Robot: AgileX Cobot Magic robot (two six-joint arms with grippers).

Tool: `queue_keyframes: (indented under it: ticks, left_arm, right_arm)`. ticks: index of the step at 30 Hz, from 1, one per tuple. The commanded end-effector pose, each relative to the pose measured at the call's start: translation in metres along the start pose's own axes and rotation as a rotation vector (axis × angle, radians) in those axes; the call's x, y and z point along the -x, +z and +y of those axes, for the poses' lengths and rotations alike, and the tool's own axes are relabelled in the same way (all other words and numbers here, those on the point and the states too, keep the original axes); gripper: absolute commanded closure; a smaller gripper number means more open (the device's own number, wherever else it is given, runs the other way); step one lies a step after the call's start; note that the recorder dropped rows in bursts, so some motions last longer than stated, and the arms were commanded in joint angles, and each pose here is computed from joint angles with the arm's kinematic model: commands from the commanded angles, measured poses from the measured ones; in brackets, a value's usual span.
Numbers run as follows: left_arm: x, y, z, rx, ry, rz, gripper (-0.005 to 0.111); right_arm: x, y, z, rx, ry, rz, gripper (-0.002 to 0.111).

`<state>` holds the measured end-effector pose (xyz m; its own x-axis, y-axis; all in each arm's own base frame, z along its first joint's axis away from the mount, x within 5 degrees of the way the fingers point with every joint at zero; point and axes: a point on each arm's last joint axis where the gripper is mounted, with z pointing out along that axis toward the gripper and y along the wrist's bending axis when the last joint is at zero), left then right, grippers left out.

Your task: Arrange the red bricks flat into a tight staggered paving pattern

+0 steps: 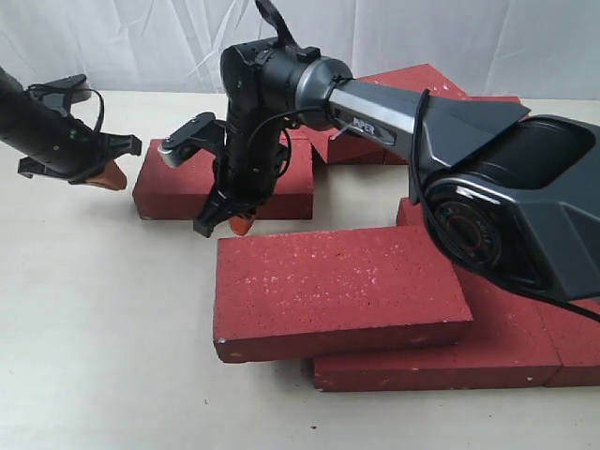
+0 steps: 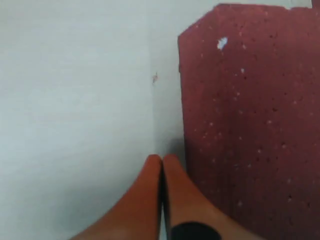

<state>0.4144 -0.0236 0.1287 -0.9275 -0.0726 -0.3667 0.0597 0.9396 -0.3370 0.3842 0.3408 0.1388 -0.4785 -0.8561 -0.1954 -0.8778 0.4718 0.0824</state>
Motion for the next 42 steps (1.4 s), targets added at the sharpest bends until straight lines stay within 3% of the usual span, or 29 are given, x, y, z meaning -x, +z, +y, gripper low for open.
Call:
queue_keyframes:
  ticks: [1,9,13,32,42]
  left_arm:
    - [0.0,0.01,-0.012,-0.003,0.011,-0.026,0.107]
    - [-0.004,0.023,-0.03,-0.022,0.052,-0.025,0.107]
    - [-0.004,0.028,-0.035,-0.012,0.064,-0.04,0.107]
    - [-0.011,0.048,-0.063,-0.037,0.108,-0.027,0.107]
    - [-0.011,0.049,-0.068,-0.046,0.098,-0.033,0.107]
  right_arm:
    - [-0.006,-0.025,-0.022,-0.011,0.036,-0.035,0.108]
    - [-0.027,-0.095,-0.068,-0.016,0.172,-0.189,0.108]
    - [-0.031,-0.113,-0.073,-0.024,0.188,-0.226,0.108]
    - [-0.051,-0.135,-0.059,-0.046,0.168,-0.188,0.108]
    - [-0.074,-0.134,-0.05,-0.088,0.17,-0.158,0.108]
